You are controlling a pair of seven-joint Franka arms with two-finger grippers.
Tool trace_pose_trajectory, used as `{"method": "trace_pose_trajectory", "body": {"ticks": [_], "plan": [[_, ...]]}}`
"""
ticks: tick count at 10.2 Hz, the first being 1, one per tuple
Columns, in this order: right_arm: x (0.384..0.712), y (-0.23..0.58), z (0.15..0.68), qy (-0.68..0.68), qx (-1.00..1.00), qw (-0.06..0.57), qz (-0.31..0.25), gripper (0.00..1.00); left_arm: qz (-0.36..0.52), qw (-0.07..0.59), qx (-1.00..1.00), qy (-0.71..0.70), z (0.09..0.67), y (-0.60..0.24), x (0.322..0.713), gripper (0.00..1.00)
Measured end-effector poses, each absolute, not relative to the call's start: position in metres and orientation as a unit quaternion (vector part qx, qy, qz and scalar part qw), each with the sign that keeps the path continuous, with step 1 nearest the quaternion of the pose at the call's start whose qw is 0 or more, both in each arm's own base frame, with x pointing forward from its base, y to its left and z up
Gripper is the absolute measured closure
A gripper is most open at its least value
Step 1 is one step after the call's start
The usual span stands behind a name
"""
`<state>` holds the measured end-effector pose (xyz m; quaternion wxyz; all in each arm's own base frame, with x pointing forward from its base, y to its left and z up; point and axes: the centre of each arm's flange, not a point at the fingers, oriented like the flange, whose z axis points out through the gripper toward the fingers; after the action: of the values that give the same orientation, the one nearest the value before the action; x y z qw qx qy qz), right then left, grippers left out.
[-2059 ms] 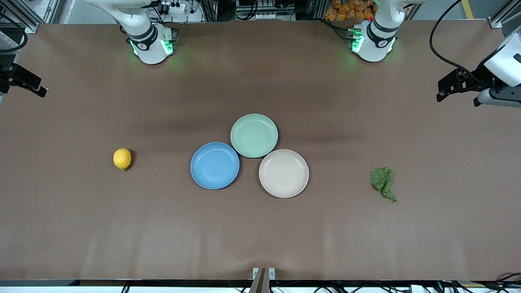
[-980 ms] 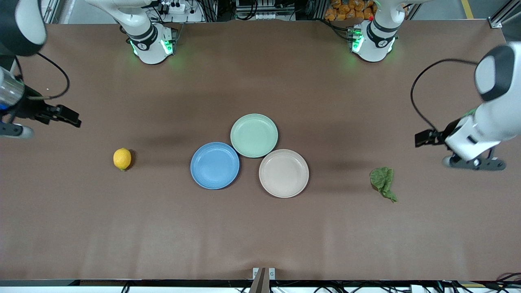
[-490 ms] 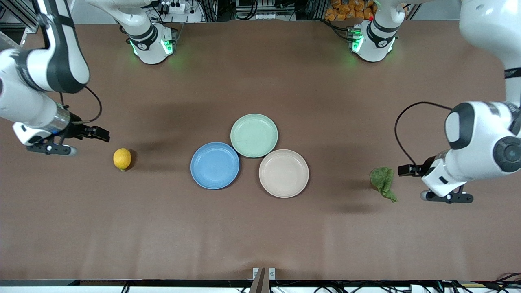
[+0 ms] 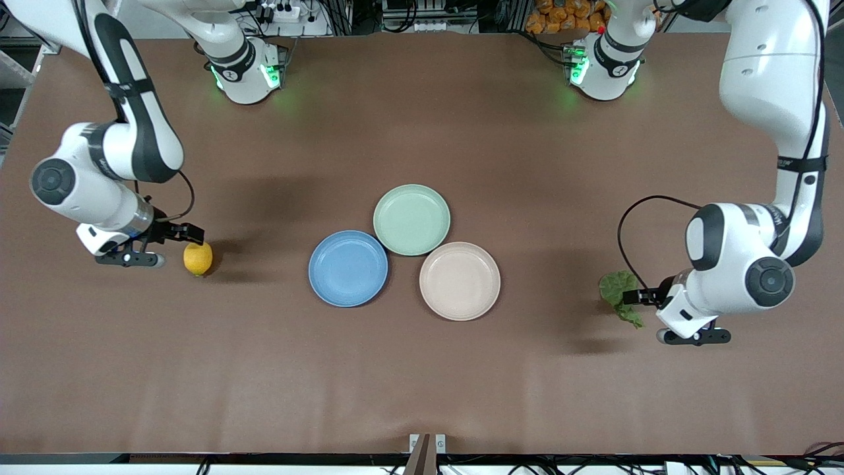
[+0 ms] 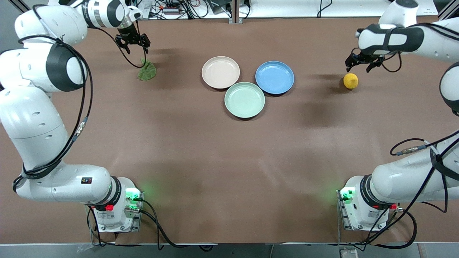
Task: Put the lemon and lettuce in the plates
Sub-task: 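Grasp the lemon with the right gripper while the left gripper grasps the lettuce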
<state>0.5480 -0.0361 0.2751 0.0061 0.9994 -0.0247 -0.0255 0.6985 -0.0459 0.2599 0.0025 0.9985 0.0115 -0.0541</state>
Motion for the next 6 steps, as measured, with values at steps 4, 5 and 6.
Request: {"method": "trace_pose_trajectory", "body": {"ticks": [4, 5, 6], "plan": [[0.544, -0.047, 0.228, -0.021, 1.000, 0.008, -0.018, 0.00, -0.060, -0.021, 0.998, -0.010, 0.214, -0.054, 0.695, 0.00], [0.543, -0.048, 0.217, -0.020, 1.000, 0.009, -0.013, 0.00, -0.061, -0.021, 0.998, -0.012, 0.205, -0.057, 0.693, 0.00], [0.544, -0.048, 0.206, -0.019, 1.000, 0.010, -0.009, 0.00, -0.058, -0.020, 0.998, -0.014, 0.197, -0.059, 0.692, 0.00]]}}
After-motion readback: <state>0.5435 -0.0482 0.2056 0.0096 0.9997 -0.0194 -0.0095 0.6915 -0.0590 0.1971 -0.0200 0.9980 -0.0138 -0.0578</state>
